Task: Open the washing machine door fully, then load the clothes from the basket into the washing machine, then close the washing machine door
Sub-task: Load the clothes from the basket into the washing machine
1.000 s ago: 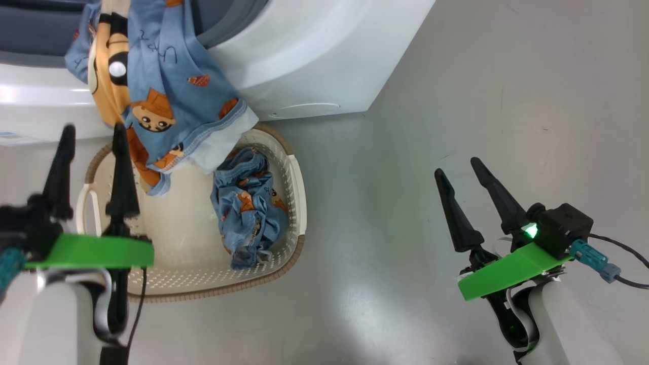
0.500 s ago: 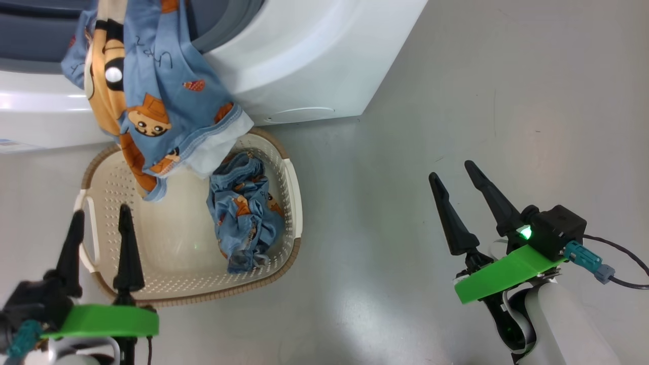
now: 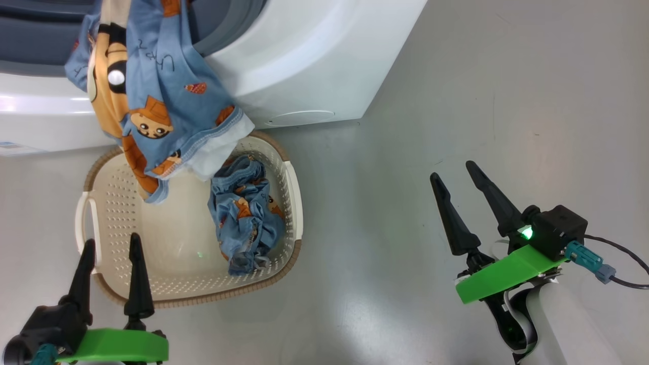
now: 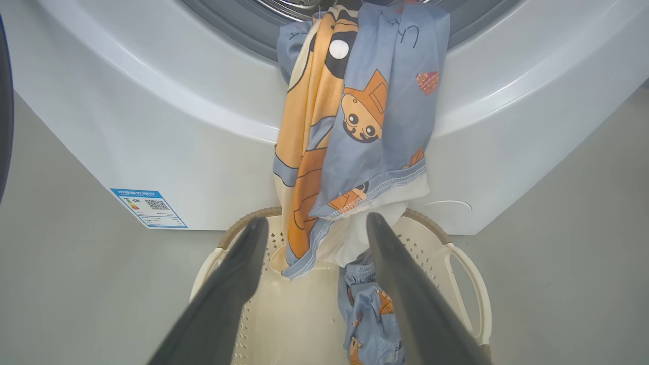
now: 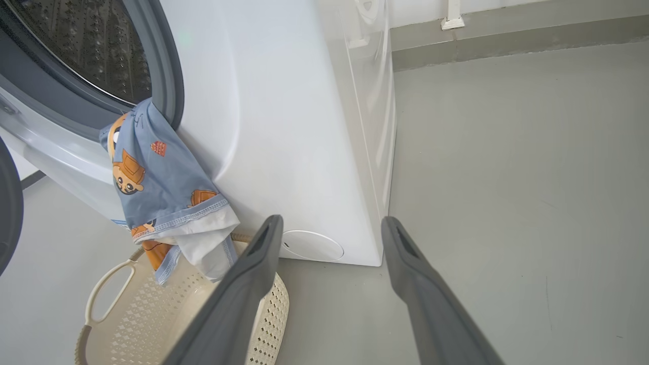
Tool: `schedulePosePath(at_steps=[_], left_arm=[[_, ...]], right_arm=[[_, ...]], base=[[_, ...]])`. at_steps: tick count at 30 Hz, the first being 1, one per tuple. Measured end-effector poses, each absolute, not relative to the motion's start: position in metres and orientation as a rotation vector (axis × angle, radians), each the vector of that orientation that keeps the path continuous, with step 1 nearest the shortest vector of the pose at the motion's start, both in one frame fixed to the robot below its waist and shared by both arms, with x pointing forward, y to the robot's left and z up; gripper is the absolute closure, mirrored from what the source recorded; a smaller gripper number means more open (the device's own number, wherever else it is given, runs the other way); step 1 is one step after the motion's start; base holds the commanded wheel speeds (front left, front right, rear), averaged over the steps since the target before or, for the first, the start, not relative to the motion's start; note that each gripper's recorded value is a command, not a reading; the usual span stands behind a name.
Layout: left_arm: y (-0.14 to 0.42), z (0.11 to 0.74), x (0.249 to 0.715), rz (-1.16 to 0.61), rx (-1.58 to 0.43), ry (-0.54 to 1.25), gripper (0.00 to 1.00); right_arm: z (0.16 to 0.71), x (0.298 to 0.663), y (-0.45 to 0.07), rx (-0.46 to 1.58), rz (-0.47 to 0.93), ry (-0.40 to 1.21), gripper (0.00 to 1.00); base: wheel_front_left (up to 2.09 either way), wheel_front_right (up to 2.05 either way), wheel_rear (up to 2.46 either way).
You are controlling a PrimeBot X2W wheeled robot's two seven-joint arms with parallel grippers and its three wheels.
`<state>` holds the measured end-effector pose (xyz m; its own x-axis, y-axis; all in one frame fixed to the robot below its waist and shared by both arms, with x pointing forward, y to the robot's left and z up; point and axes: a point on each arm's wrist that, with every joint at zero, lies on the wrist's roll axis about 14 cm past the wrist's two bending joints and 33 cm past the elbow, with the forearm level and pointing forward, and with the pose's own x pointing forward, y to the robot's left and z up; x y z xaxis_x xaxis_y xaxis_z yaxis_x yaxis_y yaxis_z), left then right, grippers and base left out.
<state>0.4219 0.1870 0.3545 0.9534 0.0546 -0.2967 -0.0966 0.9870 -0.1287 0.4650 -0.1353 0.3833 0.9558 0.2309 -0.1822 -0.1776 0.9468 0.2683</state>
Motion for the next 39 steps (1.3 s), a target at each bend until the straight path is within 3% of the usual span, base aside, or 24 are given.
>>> schedulePosePath(at_steps=[13,39], left_arm=[[0.178,0.347,0.424,0.066,-0.174,0.316,0.0],[0.126,0.263,0.523,-0.056,-0.337,0.434,0.0]], right_arm=[[0.378,0.464,-0.136,0.253,0.207,0.228,0.0],[0.325,0.456,-0.157,0.246,0.141,0.352,0.0]], base=[[0.0,0.0,0.0],[0.0,0.0,0.0]])
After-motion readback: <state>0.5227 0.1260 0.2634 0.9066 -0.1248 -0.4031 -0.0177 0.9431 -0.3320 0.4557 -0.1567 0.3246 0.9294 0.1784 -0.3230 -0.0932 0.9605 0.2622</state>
